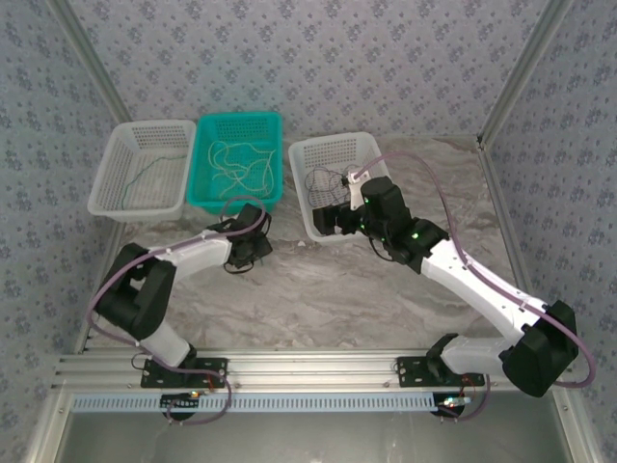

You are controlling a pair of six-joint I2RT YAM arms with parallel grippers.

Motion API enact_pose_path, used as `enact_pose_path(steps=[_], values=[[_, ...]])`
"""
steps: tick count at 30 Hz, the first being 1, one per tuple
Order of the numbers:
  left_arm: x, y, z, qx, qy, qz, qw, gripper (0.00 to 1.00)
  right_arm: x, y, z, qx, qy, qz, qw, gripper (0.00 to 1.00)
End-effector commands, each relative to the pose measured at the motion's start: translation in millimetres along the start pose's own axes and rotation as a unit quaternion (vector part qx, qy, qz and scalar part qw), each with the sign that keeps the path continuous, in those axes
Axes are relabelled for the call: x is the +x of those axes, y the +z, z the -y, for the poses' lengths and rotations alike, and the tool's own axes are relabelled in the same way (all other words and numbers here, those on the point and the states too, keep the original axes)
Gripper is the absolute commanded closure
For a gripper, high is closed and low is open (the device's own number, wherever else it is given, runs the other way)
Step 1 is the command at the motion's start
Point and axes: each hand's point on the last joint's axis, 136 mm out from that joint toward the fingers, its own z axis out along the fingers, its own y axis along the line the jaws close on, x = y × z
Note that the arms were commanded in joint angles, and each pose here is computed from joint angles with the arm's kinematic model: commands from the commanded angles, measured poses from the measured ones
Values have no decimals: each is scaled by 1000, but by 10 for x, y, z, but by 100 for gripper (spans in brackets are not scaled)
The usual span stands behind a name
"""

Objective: Untangle the cables

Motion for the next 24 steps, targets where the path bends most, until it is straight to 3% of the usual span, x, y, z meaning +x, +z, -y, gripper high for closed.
enact_pose_path(steps=[1,2,4,7,16,20,24], values=[[-149,64,216,32,9,16,999,49,-131,-82,-20,2,9,11,1000,0],[-141,95,238,35,12,10,999,56,-145,-85,-13,5,7,12,1000,0],[-127,109,273,43,15,-3,999,81,-171,-85,-3,11,4,13,1000,0],[-137,-3,295,49,22,-12,999,99,-180,-73,-8,12,1,10,1000,0],[-132,-967,392,99,154,-53,982,100,-192,60,-1,12,-31,20,999,0],[-20,-1545,615,214,230,-52,948,100,-239,150,2,8,-43,31,999,0],[86,-1962,668,273,309,-42,910,100,-304,200,16,1,-43,27,999,0]])
